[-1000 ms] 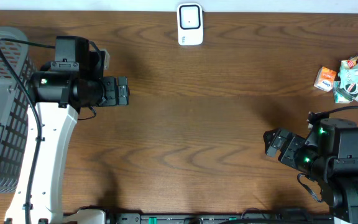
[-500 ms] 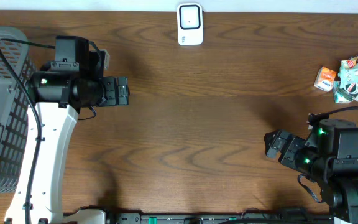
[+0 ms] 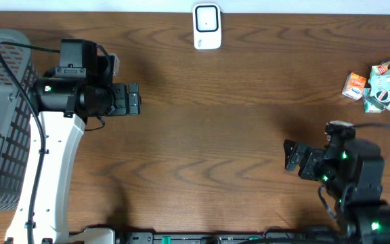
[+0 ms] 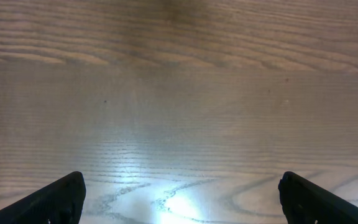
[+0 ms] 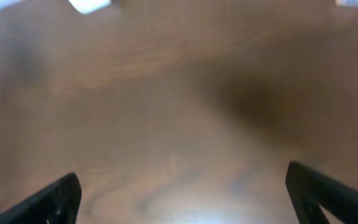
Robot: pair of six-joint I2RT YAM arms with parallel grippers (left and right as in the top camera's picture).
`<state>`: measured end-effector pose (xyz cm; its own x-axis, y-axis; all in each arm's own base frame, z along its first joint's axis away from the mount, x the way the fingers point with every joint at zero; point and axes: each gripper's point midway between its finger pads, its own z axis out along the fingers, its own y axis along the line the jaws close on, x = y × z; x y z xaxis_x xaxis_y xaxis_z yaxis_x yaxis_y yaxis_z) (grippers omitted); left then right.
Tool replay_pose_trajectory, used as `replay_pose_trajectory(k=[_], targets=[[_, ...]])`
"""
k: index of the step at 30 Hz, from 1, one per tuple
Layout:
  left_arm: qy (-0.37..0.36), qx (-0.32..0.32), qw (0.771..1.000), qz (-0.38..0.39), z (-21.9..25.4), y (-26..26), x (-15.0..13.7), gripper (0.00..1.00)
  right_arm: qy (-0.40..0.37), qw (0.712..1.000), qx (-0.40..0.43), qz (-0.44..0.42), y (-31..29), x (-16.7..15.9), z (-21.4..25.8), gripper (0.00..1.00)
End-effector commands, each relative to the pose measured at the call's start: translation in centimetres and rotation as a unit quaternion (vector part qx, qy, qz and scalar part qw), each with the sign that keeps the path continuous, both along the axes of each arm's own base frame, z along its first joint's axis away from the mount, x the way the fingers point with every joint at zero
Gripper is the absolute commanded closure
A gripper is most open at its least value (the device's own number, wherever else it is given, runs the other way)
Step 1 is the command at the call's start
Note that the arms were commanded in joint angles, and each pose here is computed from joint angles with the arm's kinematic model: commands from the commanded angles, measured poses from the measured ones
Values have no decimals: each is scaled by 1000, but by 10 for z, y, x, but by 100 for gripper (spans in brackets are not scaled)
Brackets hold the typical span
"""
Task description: Scan the item barcode
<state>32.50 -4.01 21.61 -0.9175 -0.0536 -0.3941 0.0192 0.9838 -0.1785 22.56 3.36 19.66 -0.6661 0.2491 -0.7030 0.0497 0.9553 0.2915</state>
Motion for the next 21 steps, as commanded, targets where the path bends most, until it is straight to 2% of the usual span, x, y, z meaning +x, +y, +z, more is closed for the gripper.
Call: replay_pose_trajectory(k=[1, 11, 21], targets=[[5, 2, 1000, -2, -2, -1, -1, 2, -48, 999, -18, 8, -3, 3, -7, 1], [5, 2, 1000, -2, -2, -1, -1, 2, -216, 972, -85, 46, -3, 12, -11, 1], [5, 2, 1000, -2, -2, -1, -1, 2, -291, 950, -99, 46, -2, 20, -32, 1]])
